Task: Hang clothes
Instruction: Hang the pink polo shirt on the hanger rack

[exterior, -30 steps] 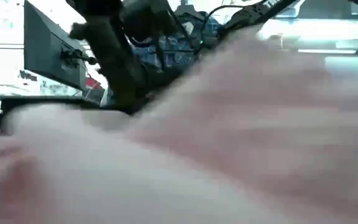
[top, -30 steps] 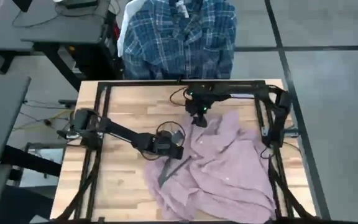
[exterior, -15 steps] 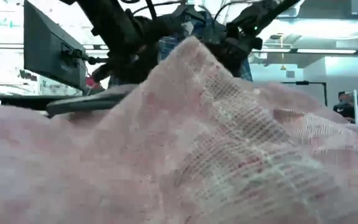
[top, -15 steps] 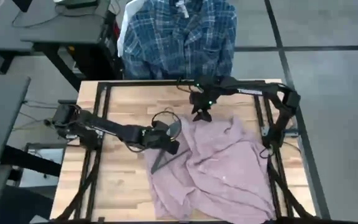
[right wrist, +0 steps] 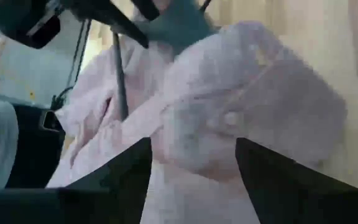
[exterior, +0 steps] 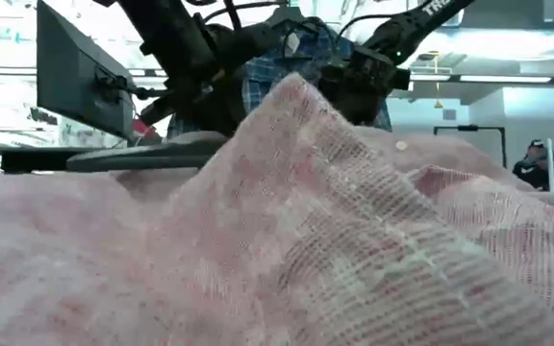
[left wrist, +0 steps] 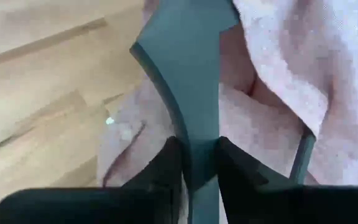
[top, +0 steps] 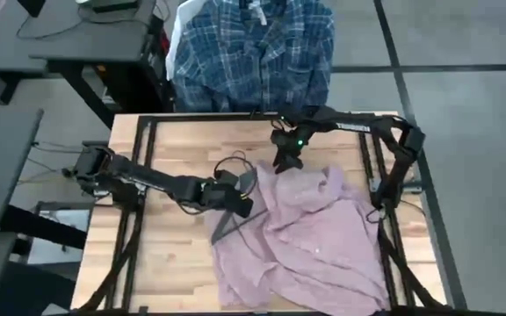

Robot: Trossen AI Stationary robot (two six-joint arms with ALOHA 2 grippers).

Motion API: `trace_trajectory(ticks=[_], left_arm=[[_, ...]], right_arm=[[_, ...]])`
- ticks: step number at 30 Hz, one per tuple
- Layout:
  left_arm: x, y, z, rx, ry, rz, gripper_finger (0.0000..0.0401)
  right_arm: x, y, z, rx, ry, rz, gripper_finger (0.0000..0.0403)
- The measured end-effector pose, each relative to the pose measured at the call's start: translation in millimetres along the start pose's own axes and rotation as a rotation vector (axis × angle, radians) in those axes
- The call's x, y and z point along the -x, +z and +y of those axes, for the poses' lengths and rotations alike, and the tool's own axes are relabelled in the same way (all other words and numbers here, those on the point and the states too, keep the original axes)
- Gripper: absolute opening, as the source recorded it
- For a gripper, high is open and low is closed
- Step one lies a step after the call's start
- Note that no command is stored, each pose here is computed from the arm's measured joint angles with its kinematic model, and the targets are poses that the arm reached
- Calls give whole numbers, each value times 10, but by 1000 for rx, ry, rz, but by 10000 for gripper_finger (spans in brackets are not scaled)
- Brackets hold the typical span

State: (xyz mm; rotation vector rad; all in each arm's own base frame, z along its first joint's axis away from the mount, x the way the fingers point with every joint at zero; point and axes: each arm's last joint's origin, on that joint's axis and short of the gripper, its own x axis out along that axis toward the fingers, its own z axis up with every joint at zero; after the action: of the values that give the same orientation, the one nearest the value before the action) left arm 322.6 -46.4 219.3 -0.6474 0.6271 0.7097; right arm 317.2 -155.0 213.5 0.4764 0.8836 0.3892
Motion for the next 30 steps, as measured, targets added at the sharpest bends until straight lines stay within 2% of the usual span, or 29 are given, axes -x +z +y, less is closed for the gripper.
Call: trace_trajectory(ticks=[6, 10, 17, 20, 24, 25, 30], left_arm=[[-3, 12, -7, 2, -8, -6, 55], [-2, 21, -20, 1, -19, -16, 55], [0, 46, -49, -1, -47, -34, 54], [8, 56, -59, 6, -54, -41, 13], [7, 57, -53, 4, -48, -43, 3], [17, 61, -57, 6, -55, -40, 3], [98, 117, -29, -3, -100, 17, 3]], right_arm=[[-243, -118, 101, 30, 33, 55, 221], [-404, -180, 122, 55, 23, 43, 221], [-518, -179, 207, 82, 59, 35, 208], [-550, -174, 238, 101, 67, 38, 167], [-560, -173, 250, 106, 74, 38, 45], [-547, -176, 233, 111, 65, 37, 29], [-412, -220, 165, 85, 49, 47, 28]])
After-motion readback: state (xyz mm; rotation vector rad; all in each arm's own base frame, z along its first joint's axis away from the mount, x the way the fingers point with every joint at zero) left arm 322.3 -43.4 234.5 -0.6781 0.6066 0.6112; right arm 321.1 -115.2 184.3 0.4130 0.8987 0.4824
